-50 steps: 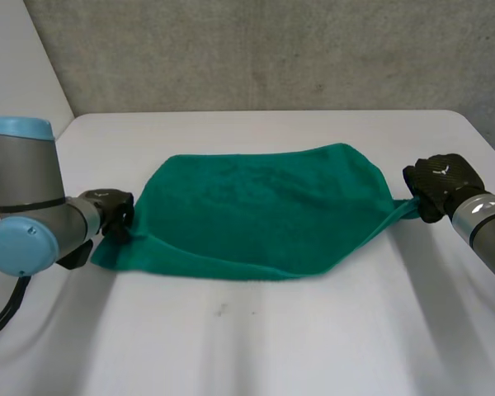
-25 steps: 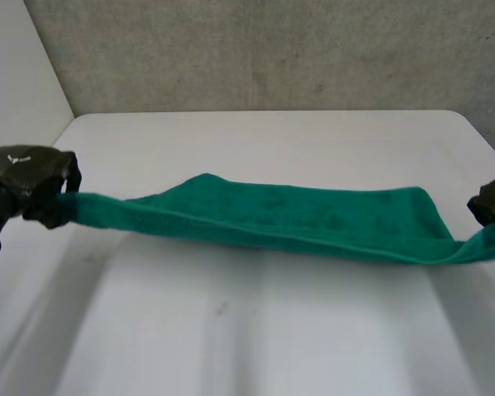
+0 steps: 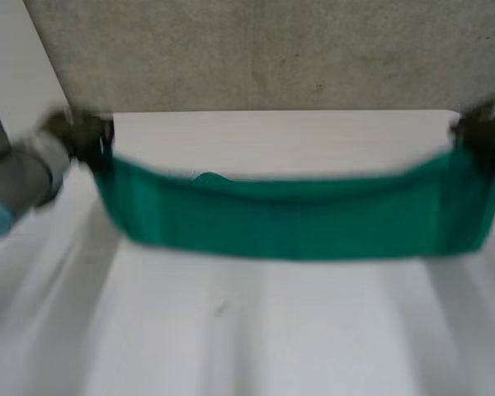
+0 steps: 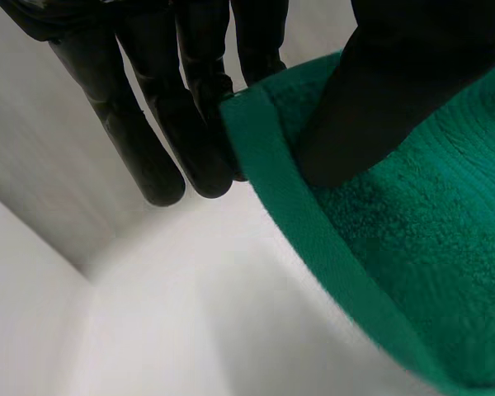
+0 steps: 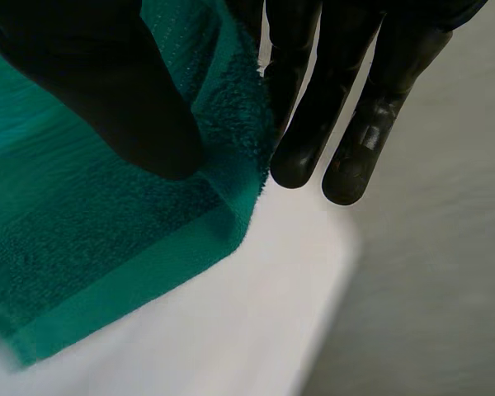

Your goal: Fold the towel.

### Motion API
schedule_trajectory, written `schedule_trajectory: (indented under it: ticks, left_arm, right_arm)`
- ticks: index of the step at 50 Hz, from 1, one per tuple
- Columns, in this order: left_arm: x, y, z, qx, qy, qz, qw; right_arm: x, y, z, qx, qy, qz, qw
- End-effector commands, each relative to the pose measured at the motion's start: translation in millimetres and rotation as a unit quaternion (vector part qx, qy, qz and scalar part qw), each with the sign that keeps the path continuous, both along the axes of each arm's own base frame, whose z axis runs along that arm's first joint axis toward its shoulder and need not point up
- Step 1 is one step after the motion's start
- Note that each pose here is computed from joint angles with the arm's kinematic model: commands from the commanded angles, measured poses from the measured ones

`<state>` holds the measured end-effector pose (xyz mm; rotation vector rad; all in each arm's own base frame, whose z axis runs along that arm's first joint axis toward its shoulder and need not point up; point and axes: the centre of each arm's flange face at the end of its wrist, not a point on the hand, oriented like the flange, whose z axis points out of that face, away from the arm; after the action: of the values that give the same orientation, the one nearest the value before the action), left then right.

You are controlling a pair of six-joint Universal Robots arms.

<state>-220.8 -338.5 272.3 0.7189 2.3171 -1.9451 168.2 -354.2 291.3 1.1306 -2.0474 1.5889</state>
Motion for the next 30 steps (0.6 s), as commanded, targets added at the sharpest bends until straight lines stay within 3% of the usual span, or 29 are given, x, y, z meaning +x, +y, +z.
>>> schedule_trajectory:
  ticks: [1,2,3,4,6,10,12,14,25,27,30]
  left_arm:
    - [-11,-11,158,-0.309,0.115,0.011,0.944]
    - [-8,-4,178,-0.35,0.14,0.017,0.926]
    - [-6,-2,186,-0.367,0.152,0.021,0.918]
    - [-3,-1,192,-0.382,0.166,0.028,0.909]
    - [-3,-2,187,-0.375,0.169,0.032,0.911]
    - [-5,-6,162,-0.34,0.167,0.029,0.925]
    - [-2,-11,133,-0.298,0.165,0.029,0.94]
    - [-1,-12,126,-0.289,0.166,0.029,0.943]
    - [-8,-17,-16,-0.13,0.136,0.002,0.982]
    - [-11,-13,-45,-0.099,0.125,-0.004,0.987]
    - [-11,-9,-74,-0.062,0.113,-0.004,0.992]
  right_arm:
    - [2,-32,133,-0.291,-0.221,0.0,0.931]
    - [1,-31,143,-0.313,-0.237,0.004,0.92]
    - [1,-23,160,-0.349,-0.263,0.017,0.899]
    - [0,-18,165,-0.361,-0.27,0.022,0.892]
    - [1,-9,168,-0.37,-0.27,0.029,0.888]
    - [2,-2,158,-0.352,-0.268,0.032,0.896]
    - [6,-5,127,-0.302,-0.264,0.038,0.915]
    - [12,-6,91,-0.247,-0.258,0.047,0.933]
    - [31,-9,-16,-0.101,-0.221,0.048,0.969]
    - [43,-11,-71,-0.032,-0.194,0.049,0.979]
    - [45,-11,-98,0.006,-0.174,0.047,0.984]
